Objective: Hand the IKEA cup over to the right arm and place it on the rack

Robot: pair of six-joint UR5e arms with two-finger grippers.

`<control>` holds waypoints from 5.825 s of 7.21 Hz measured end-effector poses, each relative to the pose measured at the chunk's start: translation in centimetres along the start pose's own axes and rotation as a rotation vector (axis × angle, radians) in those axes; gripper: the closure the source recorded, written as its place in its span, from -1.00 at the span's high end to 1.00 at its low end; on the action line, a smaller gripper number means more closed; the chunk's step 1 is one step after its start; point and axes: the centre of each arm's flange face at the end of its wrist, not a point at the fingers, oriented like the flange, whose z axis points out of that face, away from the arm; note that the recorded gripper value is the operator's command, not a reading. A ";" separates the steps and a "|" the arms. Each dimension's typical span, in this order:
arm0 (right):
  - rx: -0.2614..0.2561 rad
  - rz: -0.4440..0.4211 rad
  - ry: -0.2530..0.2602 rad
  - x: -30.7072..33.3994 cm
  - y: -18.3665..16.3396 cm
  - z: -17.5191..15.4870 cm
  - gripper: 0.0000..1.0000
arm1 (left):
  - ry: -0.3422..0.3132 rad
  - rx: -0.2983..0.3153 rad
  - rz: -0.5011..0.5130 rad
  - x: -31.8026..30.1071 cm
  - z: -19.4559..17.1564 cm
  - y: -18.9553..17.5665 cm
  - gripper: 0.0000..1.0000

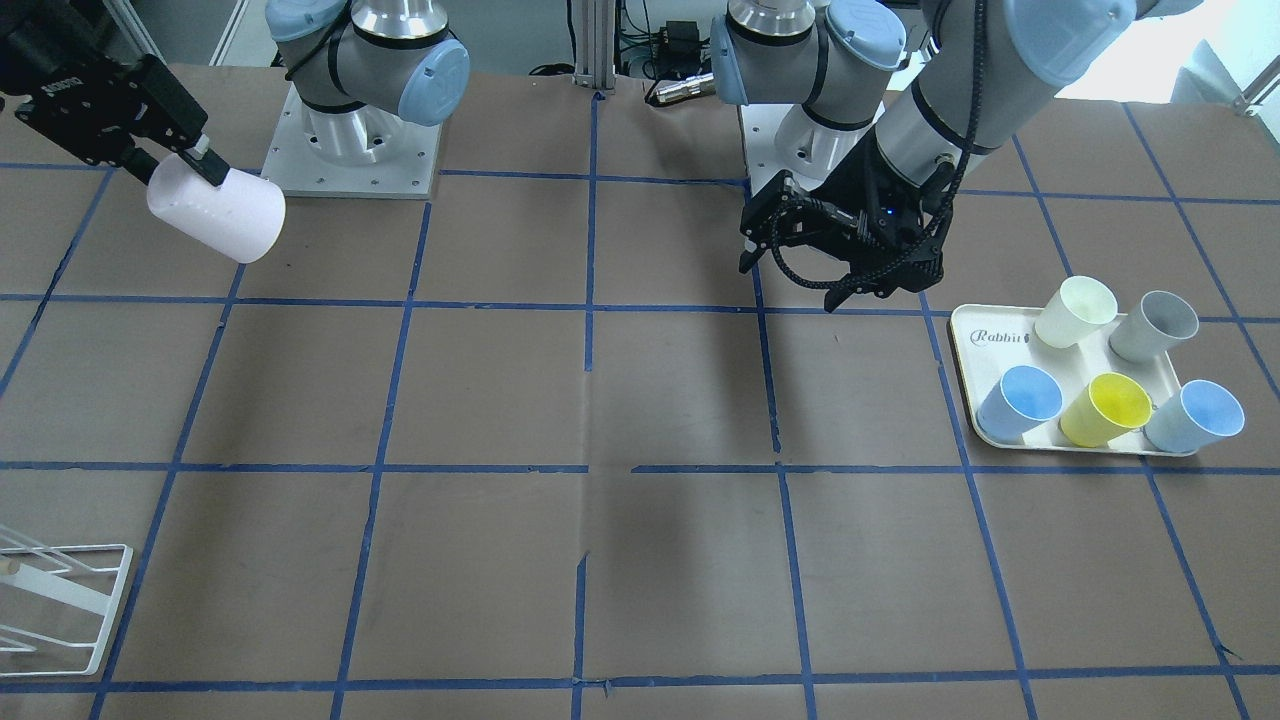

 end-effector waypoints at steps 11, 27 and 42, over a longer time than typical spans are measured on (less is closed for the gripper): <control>0.215 -0.288 0.378 11.9 -14.2 5.6 -0.95 | -0.238 -0.073 -0.075 0.7 -8.4 -0.3 1.00; 0.157 -0.254 0.335 17.1 -18.4 14.4 -0.14 | -0.240 -0.046 -0.128 0.8 -7.0 0.7 1.00; -0.047 -0.020 0.262 -5.9 -3.5 6.0 1.00 | -0.247 -0.028 -0.131 0.7 -7.8 1.0 1.00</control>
